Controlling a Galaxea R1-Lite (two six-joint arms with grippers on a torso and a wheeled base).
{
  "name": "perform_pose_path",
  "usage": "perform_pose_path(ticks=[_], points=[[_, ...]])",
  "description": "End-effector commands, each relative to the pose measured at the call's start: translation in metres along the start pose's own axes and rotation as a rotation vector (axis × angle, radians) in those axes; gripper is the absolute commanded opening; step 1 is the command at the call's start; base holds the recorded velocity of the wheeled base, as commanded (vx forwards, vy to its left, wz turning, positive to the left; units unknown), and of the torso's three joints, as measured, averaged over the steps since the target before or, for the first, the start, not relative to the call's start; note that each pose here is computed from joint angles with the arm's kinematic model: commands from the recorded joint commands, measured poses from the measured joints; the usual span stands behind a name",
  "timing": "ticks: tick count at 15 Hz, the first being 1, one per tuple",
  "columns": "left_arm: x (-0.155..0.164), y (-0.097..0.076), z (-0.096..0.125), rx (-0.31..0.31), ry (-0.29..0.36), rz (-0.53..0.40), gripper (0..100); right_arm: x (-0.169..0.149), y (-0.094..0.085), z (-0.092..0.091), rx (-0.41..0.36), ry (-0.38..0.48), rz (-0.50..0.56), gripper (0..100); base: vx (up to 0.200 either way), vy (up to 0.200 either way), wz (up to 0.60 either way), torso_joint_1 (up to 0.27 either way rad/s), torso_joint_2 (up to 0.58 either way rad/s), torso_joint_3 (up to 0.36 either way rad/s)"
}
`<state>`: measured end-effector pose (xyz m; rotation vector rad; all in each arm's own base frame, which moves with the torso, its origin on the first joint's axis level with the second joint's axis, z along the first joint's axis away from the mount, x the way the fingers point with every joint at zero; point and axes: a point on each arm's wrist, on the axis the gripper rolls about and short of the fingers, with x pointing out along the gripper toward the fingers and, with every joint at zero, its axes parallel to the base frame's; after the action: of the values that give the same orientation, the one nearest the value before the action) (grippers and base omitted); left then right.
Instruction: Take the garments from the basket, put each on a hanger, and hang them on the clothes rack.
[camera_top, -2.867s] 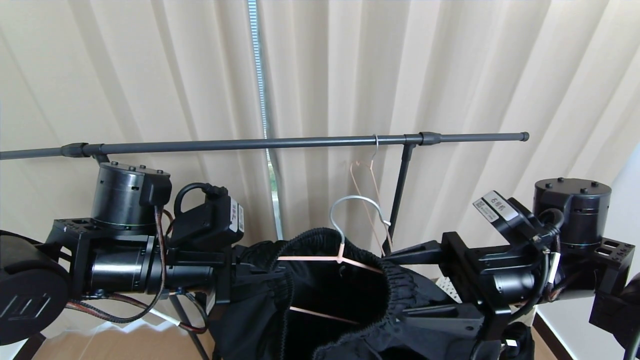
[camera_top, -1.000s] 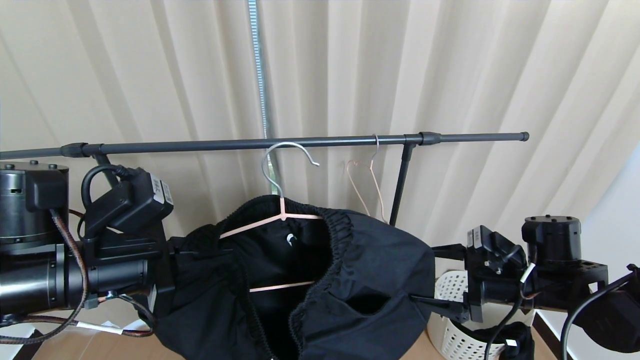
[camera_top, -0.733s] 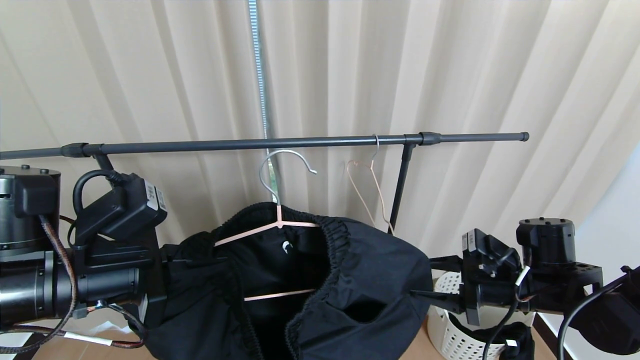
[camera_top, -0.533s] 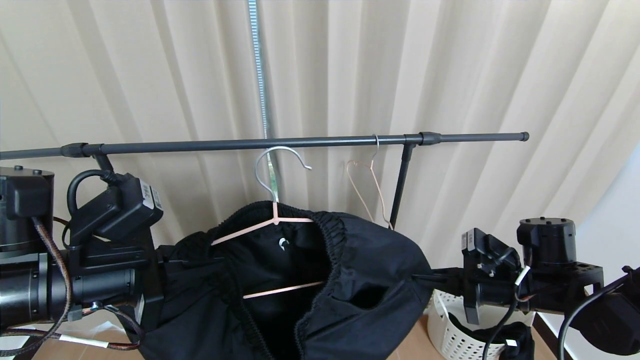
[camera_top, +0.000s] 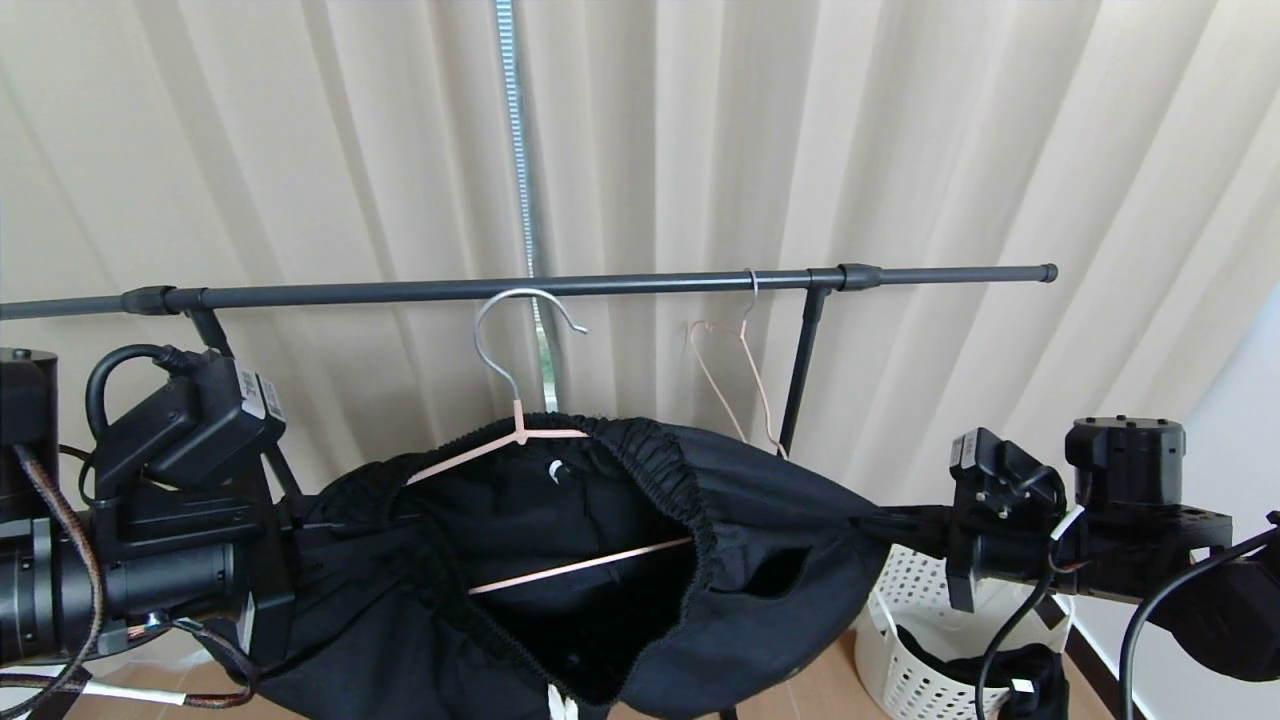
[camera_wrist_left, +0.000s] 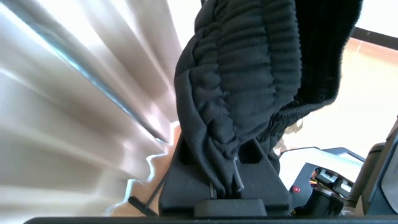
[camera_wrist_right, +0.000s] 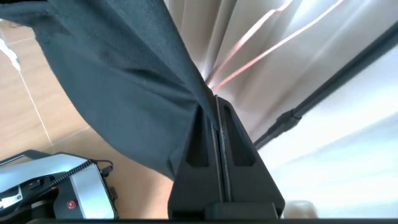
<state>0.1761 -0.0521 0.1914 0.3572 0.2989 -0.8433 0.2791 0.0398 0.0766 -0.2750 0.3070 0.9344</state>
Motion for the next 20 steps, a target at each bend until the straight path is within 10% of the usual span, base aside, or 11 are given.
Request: perform_pose_path(ticks=[1,7,8,20], points=[[-0.005,0.000,0.001,-0.001,-0.010,0.016,0,0.001,-0.005,-0.003,0.010,0.007,-0.009,0,0.000,0.000,0.00,0.000,0.00,0.000],[-0.007,-0.001,0.001,-0.030,-0.016,0.022,0,0.006,0.013,-0.005,0.007,0.022,0.043,0,0.000,0.000,0.00,0.000,0.00,0.000],[-0.007,-0.001,0.000,-0.034,-0.013,0.021,0,0.005,0.014,-0.004,0.006,0.021,0.044,100,0.000,0.000,0.00,0.000,0.00,0.000],[-0.021,0.020,-0.037,-0.199,0.125,0.244,0,0.003,0.020,0.032,0.029,0.014,-0.159,100,0.000,0.000,0.00,0.000,0.00,0.000]])
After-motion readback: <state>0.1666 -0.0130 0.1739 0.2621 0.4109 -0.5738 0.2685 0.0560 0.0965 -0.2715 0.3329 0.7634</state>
